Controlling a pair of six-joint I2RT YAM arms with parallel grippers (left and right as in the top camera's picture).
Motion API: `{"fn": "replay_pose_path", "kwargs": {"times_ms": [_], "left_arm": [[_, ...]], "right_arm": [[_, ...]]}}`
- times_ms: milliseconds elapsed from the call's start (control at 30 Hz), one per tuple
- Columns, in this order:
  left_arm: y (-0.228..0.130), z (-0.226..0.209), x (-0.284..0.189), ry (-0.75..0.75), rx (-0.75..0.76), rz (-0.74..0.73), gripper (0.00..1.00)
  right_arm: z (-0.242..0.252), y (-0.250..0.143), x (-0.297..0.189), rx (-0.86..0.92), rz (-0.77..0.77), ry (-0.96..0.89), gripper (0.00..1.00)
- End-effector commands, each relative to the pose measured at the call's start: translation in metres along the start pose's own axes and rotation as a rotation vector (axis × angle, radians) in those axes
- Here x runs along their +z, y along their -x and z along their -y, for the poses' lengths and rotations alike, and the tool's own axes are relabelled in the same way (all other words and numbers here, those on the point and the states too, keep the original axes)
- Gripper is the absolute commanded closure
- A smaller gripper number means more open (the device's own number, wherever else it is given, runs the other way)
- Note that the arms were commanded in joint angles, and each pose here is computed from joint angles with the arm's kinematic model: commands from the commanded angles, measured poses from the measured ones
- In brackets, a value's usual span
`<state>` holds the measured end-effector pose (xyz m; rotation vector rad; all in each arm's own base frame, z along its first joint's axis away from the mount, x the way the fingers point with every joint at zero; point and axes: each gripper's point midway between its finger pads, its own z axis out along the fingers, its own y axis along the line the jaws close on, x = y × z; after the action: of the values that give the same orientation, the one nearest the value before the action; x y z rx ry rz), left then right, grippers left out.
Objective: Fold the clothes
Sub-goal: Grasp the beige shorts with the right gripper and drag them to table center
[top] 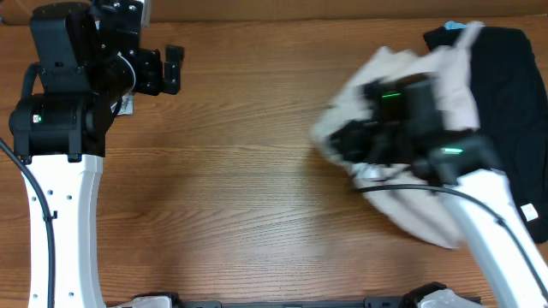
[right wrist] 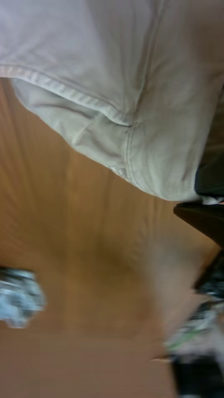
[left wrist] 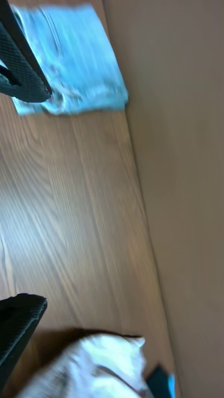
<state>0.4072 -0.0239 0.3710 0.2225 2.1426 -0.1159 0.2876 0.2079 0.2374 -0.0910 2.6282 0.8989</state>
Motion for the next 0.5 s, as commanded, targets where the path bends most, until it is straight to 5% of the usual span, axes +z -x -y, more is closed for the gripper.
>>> {"fn": "replay_pose_path", "kwargs": {"times_ms": [0, 100, 233, 367, 467], "left_arm": [[0.006, -0.023, -0.009, 0.145, 0.017, 0.008, 0.0], [0.004, -0.033, -0.01, 0.176, 0.011, 0.002, 0.0], [0.001, -0.043, -0.012, 0.195, 0.006, -0.007, 0.0], [-0.001, -0.045, -0.012, 0.198, 0.022, -0.015, 0.0], [-0.001, -0.038, -0.009, 0.157, 0.031, -0.014, 0.0]], "right_arm": [[-0.046, -0.027, 0.048, -0.034, -0.091, 0.028, 0.91], [-0.078, -0.062, 0.092, -0.103, -0.19, 0.062, 0.86], [-0.092, -0.091, 0.117, -0.152, -0.261, 0.069, 0.68], [-0.092, -0.073, 0.097, -0.124, -0.215, 0.074, 0.57], [-0.072, -0.043, 0.067, -0.068, -0.123, 0.009, 0.37]]}}
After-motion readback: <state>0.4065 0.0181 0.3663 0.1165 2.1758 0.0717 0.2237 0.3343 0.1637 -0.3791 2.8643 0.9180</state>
